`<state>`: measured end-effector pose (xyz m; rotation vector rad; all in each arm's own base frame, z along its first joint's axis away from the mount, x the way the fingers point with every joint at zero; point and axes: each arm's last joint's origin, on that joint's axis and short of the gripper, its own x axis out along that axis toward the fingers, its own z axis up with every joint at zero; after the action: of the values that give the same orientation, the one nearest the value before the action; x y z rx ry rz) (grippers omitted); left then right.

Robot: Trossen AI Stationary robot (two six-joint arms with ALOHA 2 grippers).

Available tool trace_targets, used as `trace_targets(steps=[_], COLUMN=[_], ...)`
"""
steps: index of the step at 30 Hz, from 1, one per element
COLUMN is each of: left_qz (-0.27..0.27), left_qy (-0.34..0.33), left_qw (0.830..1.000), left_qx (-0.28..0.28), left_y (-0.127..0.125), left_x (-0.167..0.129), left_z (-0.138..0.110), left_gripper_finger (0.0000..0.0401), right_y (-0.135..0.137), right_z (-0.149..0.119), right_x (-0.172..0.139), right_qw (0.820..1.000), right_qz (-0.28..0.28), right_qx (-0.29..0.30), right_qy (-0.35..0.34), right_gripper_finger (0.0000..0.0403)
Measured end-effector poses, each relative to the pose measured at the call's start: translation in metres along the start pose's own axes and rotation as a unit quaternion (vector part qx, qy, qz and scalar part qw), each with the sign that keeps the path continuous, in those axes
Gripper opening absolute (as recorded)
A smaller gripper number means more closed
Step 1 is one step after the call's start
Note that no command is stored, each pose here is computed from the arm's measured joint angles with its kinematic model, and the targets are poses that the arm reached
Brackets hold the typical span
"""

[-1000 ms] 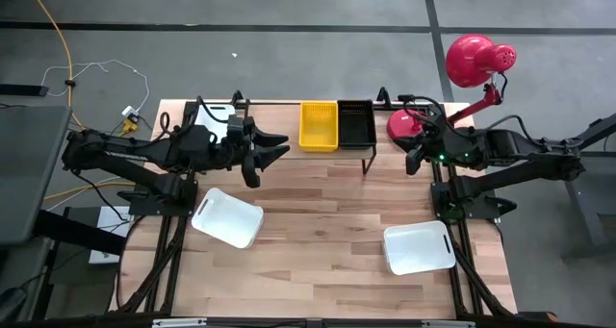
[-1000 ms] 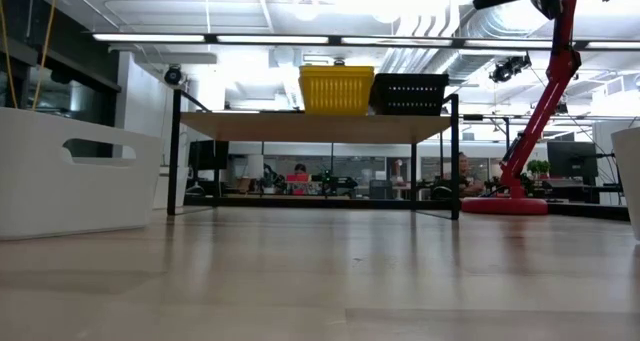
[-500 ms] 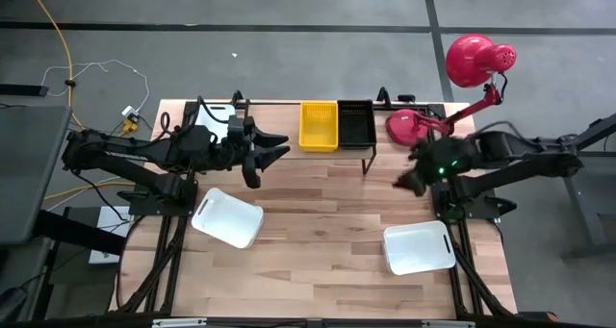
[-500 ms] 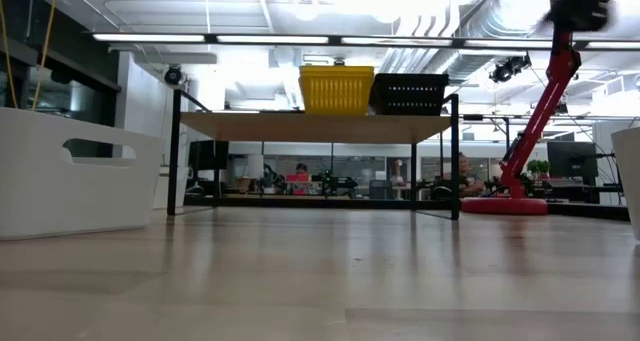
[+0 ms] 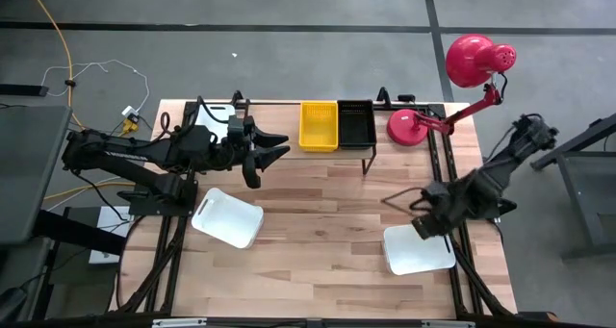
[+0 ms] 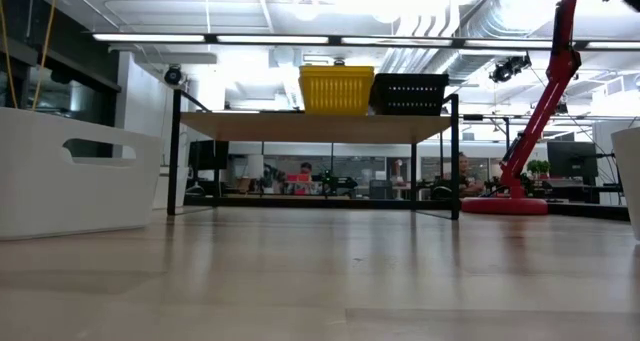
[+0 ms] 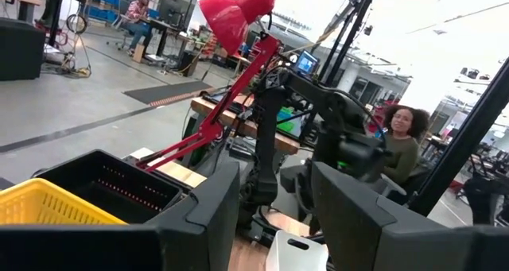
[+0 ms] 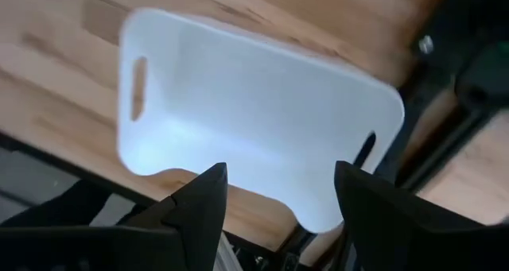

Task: Stack baskets on shelf by color
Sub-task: Put the bottom right white bin on the shelf

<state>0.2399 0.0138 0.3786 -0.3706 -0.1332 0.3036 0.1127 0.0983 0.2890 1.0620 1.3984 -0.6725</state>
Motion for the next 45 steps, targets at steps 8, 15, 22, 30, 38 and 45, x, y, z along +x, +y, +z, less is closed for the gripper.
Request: trace_targets(steps=[8,15,22,30,38,45], left_qz=[-0.010,-0.019,-0.026,-0.026,-0.025,-0.025], left_qy=[0.004,0.006,0.009,0.009,0.009,0.009], left_qw=[1.000,1.000,1.000,1.000,1.000,1.000], left_qx=[0.001,0.000,0.000,0.000,0.000,-0.001], left_y=[0.003,0.005,0.004,0.004,0.004,0.004], left_x=[0.001,0.002,0.002,0.002,0.002,0.002], left_z=[0.001,0.002,0.002,0.002,0.002,0.002], left_gripper_finger=[0.0145,0.0145,0.0145,0.0145,0.0145,0.0145], right_y=[0.002,0.000,0.001,0.006,0.015,0.015], right_z=[-0.035,-0.050,-0.052,-0.051,-0.043,-0.043], right_x=[0.019,0.026,0.030,0.035,0.048,0.059], right_qw=[0.997,0.995,0.994,0.993,0.983,0.967], right_qz=[-0.056,-0.065,-0.073,-0.077,-0.124,-0.204], right_qx=[0.054,0.079,0.077,0.087,0.119,0.135], right_qy=[-0.010,-0.021,-0.029,-0.036,-0.065,-0.076], right_gripper_finger=[0.0220,0.0220,0.0220,0.0220,0.0220,0.0220])
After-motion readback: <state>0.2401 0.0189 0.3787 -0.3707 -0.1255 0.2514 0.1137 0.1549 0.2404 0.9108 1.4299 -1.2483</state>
